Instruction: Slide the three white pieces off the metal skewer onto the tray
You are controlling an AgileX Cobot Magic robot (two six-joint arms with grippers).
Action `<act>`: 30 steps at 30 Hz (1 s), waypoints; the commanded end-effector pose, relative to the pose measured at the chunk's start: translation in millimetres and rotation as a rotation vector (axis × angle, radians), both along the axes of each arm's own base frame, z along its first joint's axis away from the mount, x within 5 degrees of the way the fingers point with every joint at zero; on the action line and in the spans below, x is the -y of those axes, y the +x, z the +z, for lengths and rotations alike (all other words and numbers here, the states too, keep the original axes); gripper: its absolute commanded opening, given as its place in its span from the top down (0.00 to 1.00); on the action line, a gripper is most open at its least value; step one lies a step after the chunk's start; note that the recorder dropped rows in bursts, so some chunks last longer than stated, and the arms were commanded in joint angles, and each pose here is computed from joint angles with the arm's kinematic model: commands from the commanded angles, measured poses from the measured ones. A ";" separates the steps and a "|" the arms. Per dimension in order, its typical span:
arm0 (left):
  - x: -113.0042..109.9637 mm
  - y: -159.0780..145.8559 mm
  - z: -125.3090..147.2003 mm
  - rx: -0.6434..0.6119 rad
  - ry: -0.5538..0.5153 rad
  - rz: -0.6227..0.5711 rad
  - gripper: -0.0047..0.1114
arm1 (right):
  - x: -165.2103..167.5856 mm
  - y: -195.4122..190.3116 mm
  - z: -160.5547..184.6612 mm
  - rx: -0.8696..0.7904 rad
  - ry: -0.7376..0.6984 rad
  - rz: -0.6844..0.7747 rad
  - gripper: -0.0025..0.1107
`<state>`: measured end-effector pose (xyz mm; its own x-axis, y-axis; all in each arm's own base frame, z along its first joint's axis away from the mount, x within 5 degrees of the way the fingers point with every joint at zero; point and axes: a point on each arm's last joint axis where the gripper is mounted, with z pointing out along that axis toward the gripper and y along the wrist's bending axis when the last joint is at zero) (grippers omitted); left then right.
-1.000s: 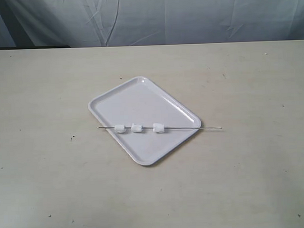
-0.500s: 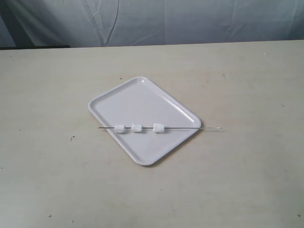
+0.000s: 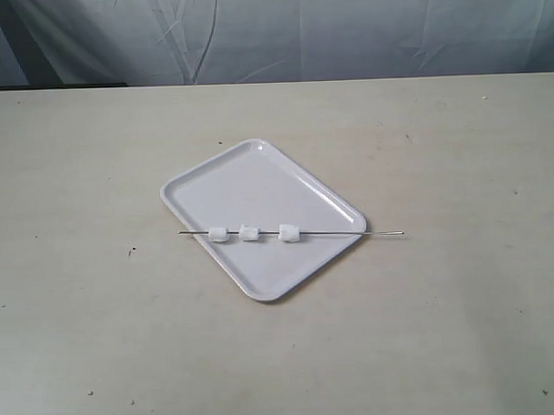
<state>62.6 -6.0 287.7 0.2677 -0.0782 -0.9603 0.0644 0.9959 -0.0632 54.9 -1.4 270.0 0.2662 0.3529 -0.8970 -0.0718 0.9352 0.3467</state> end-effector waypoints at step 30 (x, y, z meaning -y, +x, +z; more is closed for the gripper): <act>-32.6 116.7 5.8 -0.515 -0.568 0.261 0.96 | -43.2 113.4 35.1 -0.818 -0.461 0.241 0.98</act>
<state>179.9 20.8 293.8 -0.1341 -0.6078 -0.7827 -0.2838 0.7803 -0.5574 167.1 42.3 297.3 -0.5452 -0.0881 -0.8337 -0.1718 0.9851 0.0083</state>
